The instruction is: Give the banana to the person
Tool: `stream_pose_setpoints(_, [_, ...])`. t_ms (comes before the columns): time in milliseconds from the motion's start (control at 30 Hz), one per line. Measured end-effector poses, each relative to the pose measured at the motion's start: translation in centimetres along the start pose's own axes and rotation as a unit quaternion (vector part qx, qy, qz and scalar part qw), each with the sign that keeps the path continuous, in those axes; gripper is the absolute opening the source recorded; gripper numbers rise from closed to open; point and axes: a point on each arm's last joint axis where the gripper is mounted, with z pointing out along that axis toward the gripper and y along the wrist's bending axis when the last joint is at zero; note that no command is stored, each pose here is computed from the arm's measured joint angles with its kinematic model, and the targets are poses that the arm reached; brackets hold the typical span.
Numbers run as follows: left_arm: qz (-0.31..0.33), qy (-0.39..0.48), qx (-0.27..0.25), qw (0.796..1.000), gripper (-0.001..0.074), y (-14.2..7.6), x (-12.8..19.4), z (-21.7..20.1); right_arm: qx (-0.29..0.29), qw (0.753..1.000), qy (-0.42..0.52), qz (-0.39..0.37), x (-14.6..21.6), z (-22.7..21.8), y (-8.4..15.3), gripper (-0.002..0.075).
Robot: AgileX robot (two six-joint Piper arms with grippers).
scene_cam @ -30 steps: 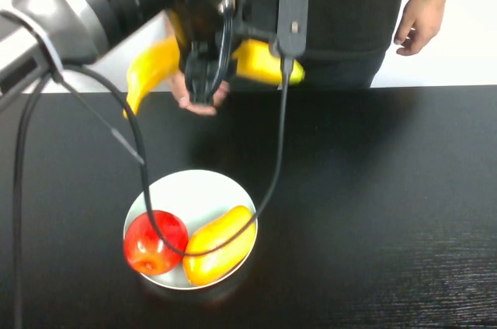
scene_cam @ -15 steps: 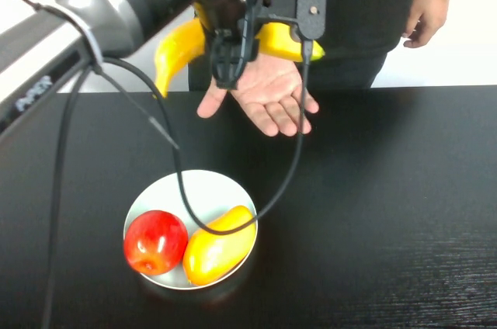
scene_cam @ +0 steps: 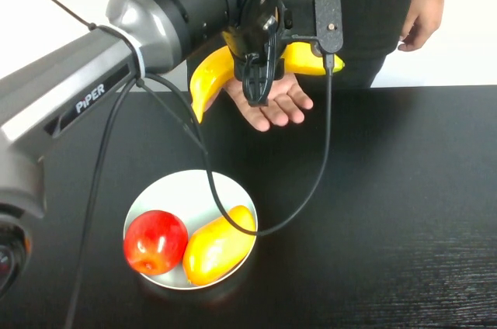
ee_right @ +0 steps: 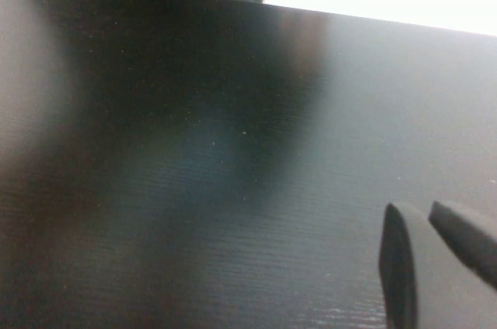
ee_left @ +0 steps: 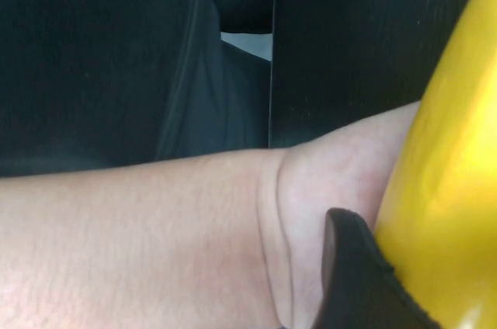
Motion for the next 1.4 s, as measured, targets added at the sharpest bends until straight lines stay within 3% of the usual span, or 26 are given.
stream_pose_setpoints(200, [-0.016, -0.001, 0.001, 1.0, 0.0288, 0.1, 0.2, 0.2, 0.0, 1.0, 0.0, 0.0, 0.0, 0.0, 0.0, -0.0007])
stream_pose_setpoints(433, [-0.074, -0.005, 0.001, 0.997, 0.0507, 0.1, 0.1, 0.1, 0.0, 1.0, 0.0, 0.0, 0.0, 0.0, 0.0, -0.0007])
stream_pose_setpoints(533, [-0.086, -0.007, -0.001, 0.996, 0.0544, 0.2, 0.1, -0.2, 0.0, 1.0, 0.0, 0.0, 0.0, 0.0, 0.0, -0.0007])
stream_pose_setpoints(1400, [-0.129, -0.021, -0.019, 0.991, 0.0557, 1.1, 1.0, -7.5, 0.0, 1.0, 0.0, 0.0, 0.0, 0.0, 0.0, -0.0007])
